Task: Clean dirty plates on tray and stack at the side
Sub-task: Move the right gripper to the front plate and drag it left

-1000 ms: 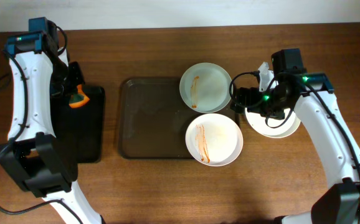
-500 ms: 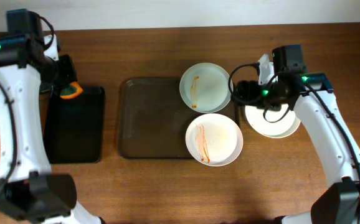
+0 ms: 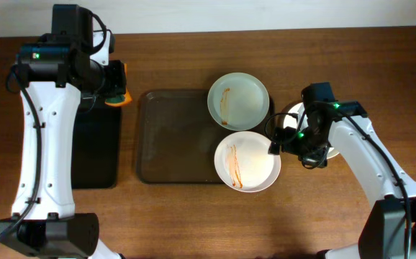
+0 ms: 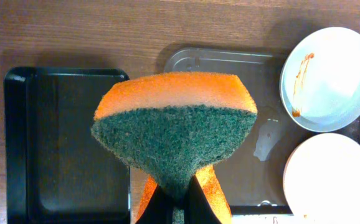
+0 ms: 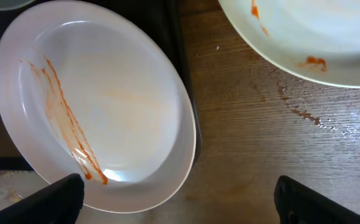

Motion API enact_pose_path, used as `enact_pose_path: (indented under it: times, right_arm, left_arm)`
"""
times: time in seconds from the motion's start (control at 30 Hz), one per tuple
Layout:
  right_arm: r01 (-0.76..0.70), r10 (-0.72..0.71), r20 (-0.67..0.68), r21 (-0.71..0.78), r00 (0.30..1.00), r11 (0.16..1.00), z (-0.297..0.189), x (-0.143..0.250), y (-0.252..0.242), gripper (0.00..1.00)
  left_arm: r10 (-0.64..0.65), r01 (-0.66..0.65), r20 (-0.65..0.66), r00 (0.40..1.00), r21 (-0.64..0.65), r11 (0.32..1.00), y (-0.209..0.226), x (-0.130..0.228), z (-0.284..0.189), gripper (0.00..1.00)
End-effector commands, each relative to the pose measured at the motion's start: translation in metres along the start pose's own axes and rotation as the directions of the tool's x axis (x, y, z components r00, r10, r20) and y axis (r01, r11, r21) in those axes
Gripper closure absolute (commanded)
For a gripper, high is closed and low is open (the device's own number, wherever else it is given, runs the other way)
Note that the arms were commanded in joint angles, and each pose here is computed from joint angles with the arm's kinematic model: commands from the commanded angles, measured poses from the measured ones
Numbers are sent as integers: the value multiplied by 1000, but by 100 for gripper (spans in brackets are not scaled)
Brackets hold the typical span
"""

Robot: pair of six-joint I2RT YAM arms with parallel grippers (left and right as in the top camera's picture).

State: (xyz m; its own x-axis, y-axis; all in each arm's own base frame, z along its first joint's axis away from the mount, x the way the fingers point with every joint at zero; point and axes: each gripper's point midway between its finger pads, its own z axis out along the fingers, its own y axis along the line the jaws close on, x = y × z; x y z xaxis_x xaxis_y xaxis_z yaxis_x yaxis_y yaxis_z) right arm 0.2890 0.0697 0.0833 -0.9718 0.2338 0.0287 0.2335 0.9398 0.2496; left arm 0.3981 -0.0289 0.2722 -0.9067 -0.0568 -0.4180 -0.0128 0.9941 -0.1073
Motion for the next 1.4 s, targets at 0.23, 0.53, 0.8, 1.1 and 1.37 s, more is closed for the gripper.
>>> enact_pose_path:
  times: [0.23, 0.53, 0.8, 1.1, 1.37]
  right_arm:
    - [10, -10, 33, 1, 999, 1000, 1, -7, 3, 2]
    - [13, -13, 48, 0, 999, 1000, 1, -10, 4, 2]
    - [13, -13, 48, 0, 999, 1000, 1, -10, 4, 2]
    - [13, -13, 48, 0, 999, 1000, 1, -10, 4, 2]
    - [21, -20, 73, -4, 997, 1000, 9, -15, 3, 40]
  left_arm:
    - [23, -23, 44, 999, 12, 1000, -4, -9, -5, 100]
    - [22, -22, 33, 999, 11, 1000, -3, -6, -5, 100]
    - [24, -25, 66, 998, 13, 1000, -4, -14, -5, 100]
    - [23, -23, 39, 999, 11, 1000, -3, -8, -5, 100]
    - [21, -21, 13, 1000, 9, 1000, -3, -1, -5, 100]
